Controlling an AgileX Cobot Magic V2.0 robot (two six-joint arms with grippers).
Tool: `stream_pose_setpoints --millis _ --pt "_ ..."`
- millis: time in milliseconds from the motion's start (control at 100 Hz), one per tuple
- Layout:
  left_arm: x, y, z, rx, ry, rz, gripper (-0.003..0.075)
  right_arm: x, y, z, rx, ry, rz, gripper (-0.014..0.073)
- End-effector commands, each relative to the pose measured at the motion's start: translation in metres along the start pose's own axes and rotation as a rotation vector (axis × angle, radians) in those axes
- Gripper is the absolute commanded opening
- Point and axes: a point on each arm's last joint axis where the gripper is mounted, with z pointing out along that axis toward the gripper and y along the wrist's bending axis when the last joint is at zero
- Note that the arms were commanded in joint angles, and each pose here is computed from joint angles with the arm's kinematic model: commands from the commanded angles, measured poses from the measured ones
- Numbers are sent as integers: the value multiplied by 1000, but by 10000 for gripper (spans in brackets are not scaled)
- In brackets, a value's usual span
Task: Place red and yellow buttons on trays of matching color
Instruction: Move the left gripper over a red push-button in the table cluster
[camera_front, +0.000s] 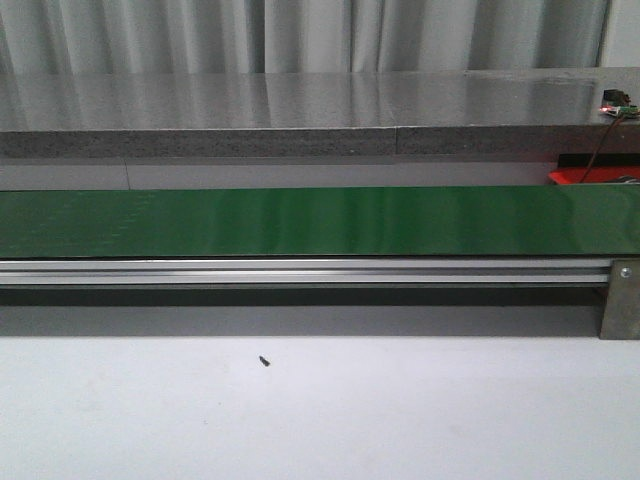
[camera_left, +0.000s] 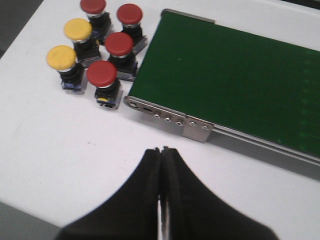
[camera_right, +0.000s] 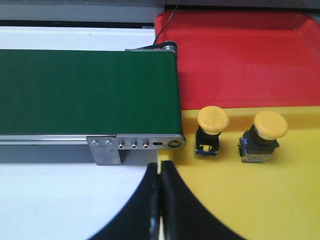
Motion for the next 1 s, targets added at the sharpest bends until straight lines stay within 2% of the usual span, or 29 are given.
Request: stream_pose_setpoints --millis 0,160,230,300,470,540,620,770,990 --pt "-24 8 3 -23 -83 -58 -20 -14 -1 -3 8 -93 -5 -66" --pt "-43 22 24 -50 -37 -121 -15 -14 -1 -3 8 -93 -5 -66" --pt "-50 25 36 -53 1 -129 22 -14 -1 -3 8 -93 -5 -66" --pt "-59 27 48 -52 28 -131 118 -14 -1 -3 8 -93 -5 -66" --pt "-74 32 77 -52 77 -136 501 -14 -1 -3 8 -93 -5 -66" --pt "-79 34 89 -52 96 -138 593 -14 -1 -3 8 -93 -5 -66" --pt "-84 36 102 -52 118 -140 607 -14 -1 -3 8 -93 -5 -66" --pt "-85 40 130 -51 211 -168 577 -14 -1 -3 8 -93 -5 -66" --pt "-94 49 165 -82 265 -199 564 -14 -1 -3 8 -93 -5 -66"
